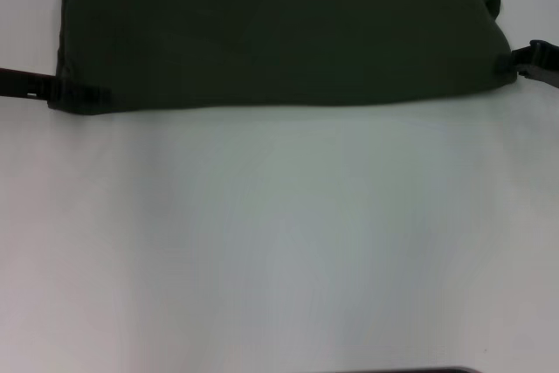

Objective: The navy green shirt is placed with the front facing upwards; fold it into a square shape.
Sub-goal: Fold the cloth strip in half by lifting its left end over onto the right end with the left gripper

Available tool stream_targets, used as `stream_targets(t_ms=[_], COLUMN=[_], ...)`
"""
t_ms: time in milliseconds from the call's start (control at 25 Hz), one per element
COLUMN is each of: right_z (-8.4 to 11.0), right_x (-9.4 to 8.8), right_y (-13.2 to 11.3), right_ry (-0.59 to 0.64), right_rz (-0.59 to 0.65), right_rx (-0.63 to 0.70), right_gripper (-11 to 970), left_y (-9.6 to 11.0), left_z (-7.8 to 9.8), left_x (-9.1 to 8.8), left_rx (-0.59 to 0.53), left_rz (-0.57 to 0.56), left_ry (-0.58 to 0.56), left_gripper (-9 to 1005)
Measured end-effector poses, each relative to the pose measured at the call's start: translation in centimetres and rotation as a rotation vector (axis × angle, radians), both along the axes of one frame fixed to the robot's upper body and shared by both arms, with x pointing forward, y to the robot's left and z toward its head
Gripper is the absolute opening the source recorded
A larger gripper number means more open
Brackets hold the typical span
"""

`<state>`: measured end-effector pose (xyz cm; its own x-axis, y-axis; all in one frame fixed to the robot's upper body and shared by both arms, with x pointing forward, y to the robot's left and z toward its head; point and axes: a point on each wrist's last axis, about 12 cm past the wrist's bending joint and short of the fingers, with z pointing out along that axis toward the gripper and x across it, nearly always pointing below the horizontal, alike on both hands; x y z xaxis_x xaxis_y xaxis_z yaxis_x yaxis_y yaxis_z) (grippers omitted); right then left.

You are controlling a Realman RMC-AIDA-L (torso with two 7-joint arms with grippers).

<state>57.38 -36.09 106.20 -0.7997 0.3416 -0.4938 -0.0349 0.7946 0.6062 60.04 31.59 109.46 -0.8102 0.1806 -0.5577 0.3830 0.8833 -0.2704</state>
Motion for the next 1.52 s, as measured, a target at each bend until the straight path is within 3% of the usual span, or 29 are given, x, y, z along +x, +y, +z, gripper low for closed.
stream_targets(t_ms=[680,1000,1520], right_z=[0.06,0.13,0.04], right_x=[0.10,0.25,0.10], right_y=[0.09,0.31,0.17], right_ry=[-0.002,-0.006,-0.003], right_rz=[0.002,0.006,0.002], right_rx=[0.001,0.003,0.003], right_gripper=[14,14,15], left_y=[0.18,0.46,0.18], left_z=[-0.07,-0.46,-0.74], left_x=[0.26,0.25,0.11], left_rx=[0.028,0.066,0.070], left_rz=[0.011,0.027,0.017], left_ry=[-0.021,-0.019,-0.016], left_gripper=[861,642,144])
